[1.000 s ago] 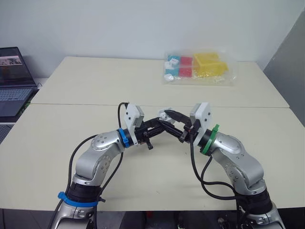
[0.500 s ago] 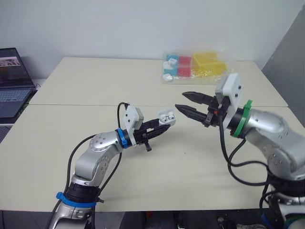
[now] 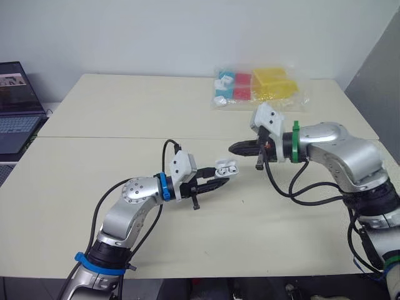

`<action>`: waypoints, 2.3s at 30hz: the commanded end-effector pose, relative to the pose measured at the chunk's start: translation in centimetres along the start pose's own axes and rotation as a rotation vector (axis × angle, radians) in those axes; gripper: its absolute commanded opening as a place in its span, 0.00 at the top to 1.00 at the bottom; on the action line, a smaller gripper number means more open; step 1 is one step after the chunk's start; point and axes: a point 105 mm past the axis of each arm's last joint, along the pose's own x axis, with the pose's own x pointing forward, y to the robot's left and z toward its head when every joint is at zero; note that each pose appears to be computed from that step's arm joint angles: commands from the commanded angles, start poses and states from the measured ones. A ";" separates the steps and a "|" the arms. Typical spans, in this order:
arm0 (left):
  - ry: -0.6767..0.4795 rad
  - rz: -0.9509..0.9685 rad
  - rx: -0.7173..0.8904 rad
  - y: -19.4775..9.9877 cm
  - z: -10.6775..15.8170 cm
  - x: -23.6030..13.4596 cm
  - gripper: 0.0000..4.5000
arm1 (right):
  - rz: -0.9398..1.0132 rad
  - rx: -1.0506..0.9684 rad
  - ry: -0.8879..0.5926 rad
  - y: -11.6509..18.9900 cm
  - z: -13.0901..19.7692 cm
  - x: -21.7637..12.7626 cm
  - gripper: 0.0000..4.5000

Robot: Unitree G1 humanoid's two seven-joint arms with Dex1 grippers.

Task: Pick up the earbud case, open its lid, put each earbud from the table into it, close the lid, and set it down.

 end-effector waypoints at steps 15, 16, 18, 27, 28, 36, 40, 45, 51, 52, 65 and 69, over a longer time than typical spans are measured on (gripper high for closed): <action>-0.051 0.020 0.030 0.3 1.6 0.3 0.82 | 0.192 0.007 0.059 2.9 0.3 -0.6 1.00; -0.057 0.028 0.019 0.4 1.7 0.3 0.82 | 0.190 0.001 0.062 3.1 0.1 -0.5 1.00; -0.066 0.036 0.004 0.5 2.0 0.4 0.82 | 0.187 -0.002 0.065 3.3 -0.3 -0.3 1.00; -0.076 0.087 -0.174 1.5 2.1 0.3 0.82 | 0.022 -0.161 0.073 0.9 -0.6 -0.8 1.00; -0.070 0.091 -0.238 1.6 1.8 0.3 0.82 | -0.025 -0.204 0.082 0.2 -0.8 -1.5 1.00; 0.034 0.067 -0.581 1.3 -0.8 0.9 0.82 | -0.127 -0.308 0.078 1.6 -3.1 -5.6 1.00; 0.075 0.054 -0.669 1.5 -1.6 1.1 0.82 | -0.120 -0.295 0.075 2.9 -3.7 -6.1 1.00; 0.171 0.036 -0.848 1.6 -3.7 1.9 0.82 | -0.121 -0.221 0.087 5.0 -5.0 -6.0 1.00; 0.255 0.033 -0.916 1.4 -5.1 2.2 0.82 | -0.142 -0.205 0.112 5.6 -5.9 -5.7 1.00; 0.263 0.036 -0.929 1.4 -5.3 2.3 0.82 | -0.141 -0.200 0.116 5.8 -6.1 -5.7 1.00; 0.398 0.138 -0.867 2.7 -7.3 -1.5 0.14 | -0.148 -0.192 0.137 5.6 -6.2 -6.0 1.00; 0.552 0.058 -0.547 1.7 -7.6 -5.6 0.00 | -0.110 -0.176 0.143 5.5 -6.0 -6.3 1.00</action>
